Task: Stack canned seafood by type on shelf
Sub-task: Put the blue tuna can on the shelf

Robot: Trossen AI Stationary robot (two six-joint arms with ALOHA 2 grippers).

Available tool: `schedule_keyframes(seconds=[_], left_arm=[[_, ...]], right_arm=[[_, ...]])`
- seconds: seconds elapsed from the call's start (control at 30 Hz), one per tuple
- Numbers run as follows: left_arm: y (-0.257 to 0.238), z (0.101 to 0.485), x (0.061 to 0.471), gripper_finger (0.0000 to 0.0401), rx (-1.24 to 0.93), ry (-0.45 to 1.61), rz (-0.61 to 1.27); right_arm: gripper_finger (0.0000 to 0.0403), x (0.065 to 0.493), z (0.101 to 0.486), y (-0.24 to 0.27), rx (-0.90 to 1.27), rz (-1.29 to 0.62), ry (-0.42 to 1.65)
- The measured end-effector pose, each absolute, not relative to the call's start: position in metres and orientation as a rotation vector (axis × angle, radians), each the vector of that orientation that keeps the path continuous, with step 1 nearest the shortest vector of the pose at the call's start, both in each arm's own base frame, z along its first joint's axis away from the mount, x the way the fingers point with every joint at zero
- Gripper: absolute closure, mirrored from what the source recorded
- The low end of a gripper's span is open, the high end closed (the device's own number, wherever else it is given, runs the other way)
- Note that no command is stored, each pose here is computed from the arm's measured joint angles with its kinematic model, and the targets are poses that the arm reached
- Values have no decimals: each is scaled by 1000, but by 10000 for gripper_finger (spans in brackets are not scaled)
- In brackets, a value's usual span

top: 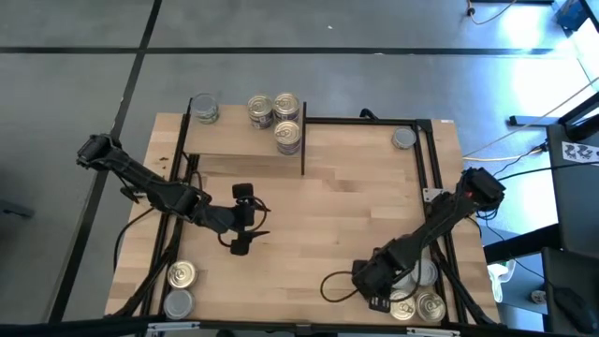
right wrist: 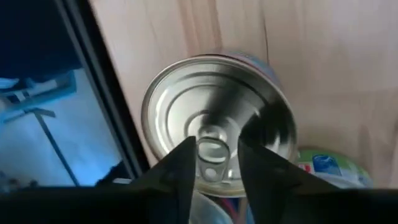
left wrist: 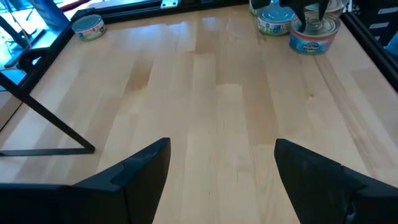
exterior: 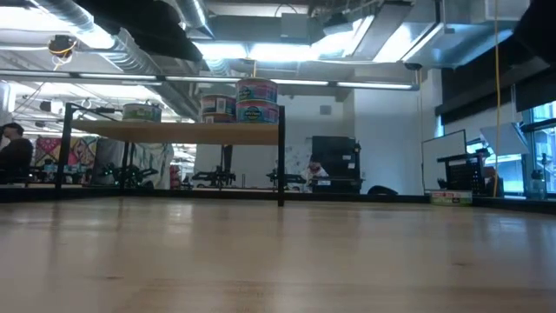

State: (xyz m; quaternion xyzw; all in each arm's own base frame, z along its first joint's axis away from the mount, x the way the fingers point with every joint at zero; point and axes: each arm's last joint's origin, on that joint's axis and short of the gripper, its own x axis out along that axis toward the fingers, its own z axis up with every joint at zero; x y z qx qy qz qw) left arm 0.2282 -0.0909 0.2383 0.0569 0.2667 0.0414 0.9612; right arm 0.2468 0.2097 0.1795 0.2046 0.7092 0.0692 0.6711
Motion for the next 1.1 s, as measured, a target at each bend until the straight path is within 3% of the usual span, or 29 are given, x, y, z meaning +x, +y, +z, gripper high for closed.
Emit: schedule_keyframes(seconds=[0.27, 0.57, 0.9, 1.1], left_arm=[[-91, 238, 228, 116, 118, 539, 83], [-91, 238, 228, 116, 109, 539, 85], [-94, 222, 236, 116, 35, 601, 126], [-98, 202, 245, 116, 38, 669, 141]], right_arm=[[320, 273, 180, 187, 277, 43, 1338], [326, 305, 177, 154, 123, -93, 1117], [326, 352, 155, 135, 78, -36, 919], [284, 364, 158, 122, 44, -27, 824]])
